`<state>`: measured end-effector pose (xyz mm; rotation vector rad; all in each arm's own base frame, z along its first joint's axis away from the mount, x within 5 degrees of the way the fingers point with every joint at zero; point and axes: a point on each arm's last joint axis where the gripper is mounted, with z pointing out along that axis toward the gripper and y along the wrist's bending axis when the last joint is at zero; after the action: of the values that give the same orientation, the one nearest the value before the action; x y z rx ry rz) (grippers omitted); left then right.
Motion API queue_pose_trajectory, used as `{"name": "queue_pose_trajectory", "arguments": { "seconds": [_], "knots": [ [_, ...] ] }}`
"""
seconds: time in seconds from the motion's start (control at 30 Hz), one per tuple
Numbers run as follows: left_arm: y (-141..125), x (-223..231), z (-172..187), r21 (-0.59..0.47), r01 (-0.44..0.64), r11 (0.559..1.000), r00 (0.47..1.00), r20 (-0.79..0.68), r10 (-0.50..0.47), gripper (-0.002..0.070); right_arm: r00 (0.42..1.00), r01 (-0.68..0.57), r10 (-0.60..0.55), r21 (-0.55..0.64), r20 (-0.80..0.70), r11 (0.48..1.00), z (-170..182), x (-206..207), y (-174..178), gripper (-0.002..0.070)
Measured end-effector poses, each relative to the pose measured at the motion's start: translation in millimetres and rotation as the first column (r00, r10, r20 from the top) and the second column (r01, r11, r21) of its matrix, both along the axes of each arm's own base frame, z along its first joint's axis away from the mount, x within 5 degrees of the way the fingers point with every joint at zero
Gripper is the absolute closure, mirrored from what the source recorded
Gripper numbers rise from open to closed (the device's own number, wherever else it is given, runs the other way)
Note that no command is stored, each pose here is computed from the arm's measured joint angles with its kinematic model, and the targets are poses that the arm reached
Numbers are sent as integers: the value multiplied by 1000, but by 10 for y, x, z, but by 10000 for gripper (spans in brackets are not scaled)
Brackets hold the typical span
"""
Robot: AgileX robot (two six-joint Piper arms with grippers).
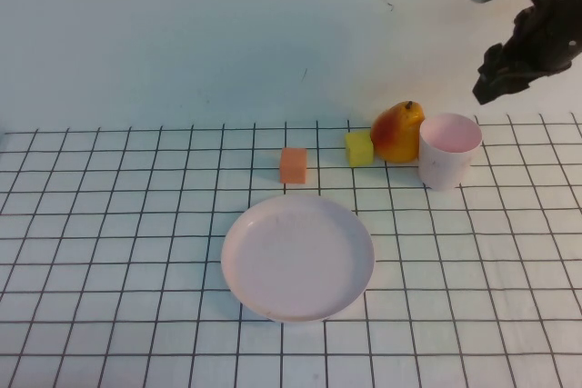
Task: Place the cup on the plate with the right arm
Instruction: Pick up the cup from the table, then place the cup on the plate
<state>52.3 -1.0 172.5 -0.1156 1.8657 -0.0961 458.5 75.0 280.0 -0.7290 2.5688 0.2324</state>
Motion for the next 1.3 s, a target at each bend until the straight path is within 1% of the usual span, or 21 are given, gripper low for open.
{"name": "queue_pose_trajectory", "arguments": {
  "seconds": [0.1, 0.23, 0.4, 0.47, 0.53, 0.6, 0.63, 0.67, 0.73, 0.8, 0.93, 1.0, 1.1, 1.2, 1.23, 1.3],
  "knots": [
    [0, 0, 0, 0, 0, 1000, 1000, 0, 0, 676, 1000, 27, -27, -5, -12, 1000, -197, 156, 5, 265],
    [0, 0, 0, 0, 0, 1000, 1000, 0, 0, 676, 999, 33, -33, -14, -29, 999, -441, 310, 16, 265],
    [0, 0, 0, 0, 0, 1000, 1000, 0, 0, 676, 996, 32, -34, -23, -85, 999, -768, 400, 26, 275],
    [0, 0, 0, 0, 0, 1000, 1000, 0, 0, 676, 994, 31, -34, -25, -104, 999, -854, 411, 28, 317],
    [0, 0, 0, 0, 0, 1000, 1000, 0, 0, 676, 992, 32, -34, -22, -120, 999, -905, 413, 32, 389],
    [0, 0, 0, 0, 0, 1000, 1000, 0, 0, 676, 991, 30, -32, -15, -129, 999, -925, 411, 40, 492],
    [0, 0, 0, 0, 0, 1000, 1000, 0, 0, 676, 991, 20, -22, -16, -131, 1000, -921, 407, 41, 555],
    [0, 0, 0, 0, 0, 1000, 1000, 0, 0, 676, 991, 9, -11, -15, -134, 1000, -922, 402, 45, 598],
    [0, 0, 0, 0, 0, 1000, 1000, 0, 0, 676, 989, -15, 12, -20, -146, 1000, -926, 386, 46, 641],
    [0, 0, 0, 0, 0, 1000, 1000, 0, 0, 676, 986, -32, 28, -23, -162, 999, -929, 369, 47, 653],
    [0, 0, 0, 0, 0, 1000, 1000, 0, 0, 677, 979, -62, 56, -25, -194, 998, -824, 317, 47, 655],
    [0, 0, 0, 0, 0, 1000, 1000, 0, 0, 677, 982, -67, 62, -24, -177, 997, -673, 279, 53, 655],
    [0, 0, 0, 0, 0, 1000, 1000, 0, 0, 677, 988, -89, 85, -21, -126, 996, -337, 181, 119, 655],
    [0, 0, 0, 0, 0, 1000, 1000, 0, 0, 677, 986, -155, 153, -22, -64, 988, 14, 20, 352, 655],
    [0, 0, 0, 0, 0, 1000, 1000, 0, 0, 677, 983, -180, 179, -23, -52, 983, 88, -32, 448, 655],
    [0, 0, 0, 0, 0, 1000, 1000, 0, 0, 677, 966, -256, 255, -25, -39, 966, 157, -155, 755, 655]
  ]
}}
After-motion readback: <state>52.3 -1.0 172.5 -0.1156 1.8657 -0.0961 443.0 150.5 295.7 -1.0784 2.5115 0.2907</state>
